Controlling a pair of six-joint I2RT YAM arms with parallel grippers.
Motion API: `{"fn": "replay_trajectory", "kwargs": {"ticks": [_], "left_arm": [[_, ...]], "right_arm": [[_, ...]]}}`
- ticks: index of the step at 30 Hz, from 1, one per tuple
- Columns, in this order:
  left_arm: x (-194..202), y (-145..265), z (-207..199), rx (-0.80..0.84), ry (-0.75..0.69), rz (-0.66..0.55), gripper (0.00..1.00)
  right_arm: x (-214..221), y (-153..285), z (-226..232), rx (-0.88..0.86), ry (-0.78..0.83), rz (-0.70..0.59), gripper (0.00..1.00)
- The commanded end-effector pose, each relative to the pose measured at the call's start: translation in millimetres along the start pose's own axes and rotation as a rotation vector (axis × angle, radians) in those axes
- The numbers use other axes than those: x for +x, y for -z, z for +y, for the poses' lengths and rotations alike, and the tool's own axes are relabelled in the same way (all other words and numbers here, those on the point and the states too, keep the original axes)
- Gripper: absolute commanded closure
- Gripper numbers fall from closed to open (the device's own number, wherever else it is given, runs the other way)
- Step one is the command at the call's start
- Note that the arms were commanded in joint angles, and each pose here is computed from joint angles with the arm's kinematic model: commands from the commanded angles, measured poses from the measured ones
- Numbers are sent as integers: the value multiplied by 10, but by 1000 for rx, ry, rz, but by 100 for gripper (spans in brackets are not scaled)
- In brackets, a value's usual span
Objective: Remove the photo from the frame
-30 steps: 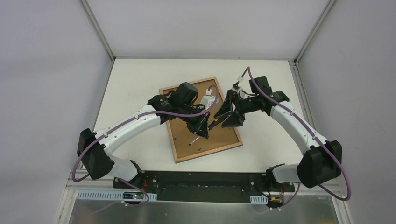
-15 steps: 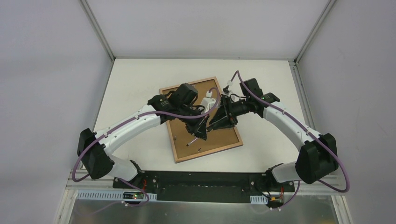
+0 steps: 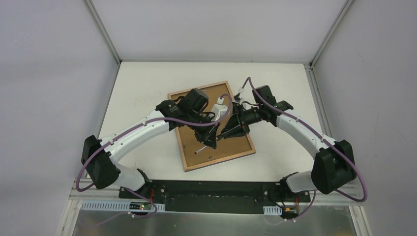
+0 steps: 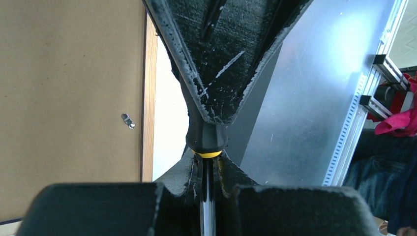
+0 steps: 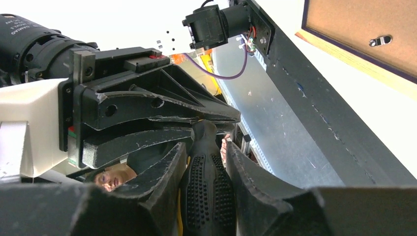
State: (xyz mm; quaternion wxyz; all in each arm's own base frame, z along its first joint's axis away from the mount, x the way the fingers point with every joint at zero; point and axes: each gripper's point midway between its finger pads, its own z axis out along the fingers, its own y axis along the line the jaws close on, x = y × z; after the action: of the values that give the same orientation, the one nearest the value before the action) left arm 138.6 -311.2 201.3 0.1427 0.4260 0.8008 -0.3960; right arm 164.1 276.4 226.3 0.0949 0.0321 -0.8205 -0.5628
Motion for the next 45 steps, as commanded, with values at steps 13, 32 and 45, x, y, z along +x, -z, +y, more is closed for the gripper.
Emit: {"fn": "replay_trajectory", "kwargs": {"ticks": [13, 32, 45], "left_arm": [[-154, 658, 1282, -573, 605, -289, 28], [762, 726, 2694, -747, 1232, -199, 32], [1220, 494, 2837, -801, 1350, -93, 63]], "right_arm": [[-971, 735, -792, 398, -158, -850, 100], [-2182, 1324, -1045, 678, -144, -1274, 100], [-2481, 1246, -1005, 662, -97, -1270, 100]]}}
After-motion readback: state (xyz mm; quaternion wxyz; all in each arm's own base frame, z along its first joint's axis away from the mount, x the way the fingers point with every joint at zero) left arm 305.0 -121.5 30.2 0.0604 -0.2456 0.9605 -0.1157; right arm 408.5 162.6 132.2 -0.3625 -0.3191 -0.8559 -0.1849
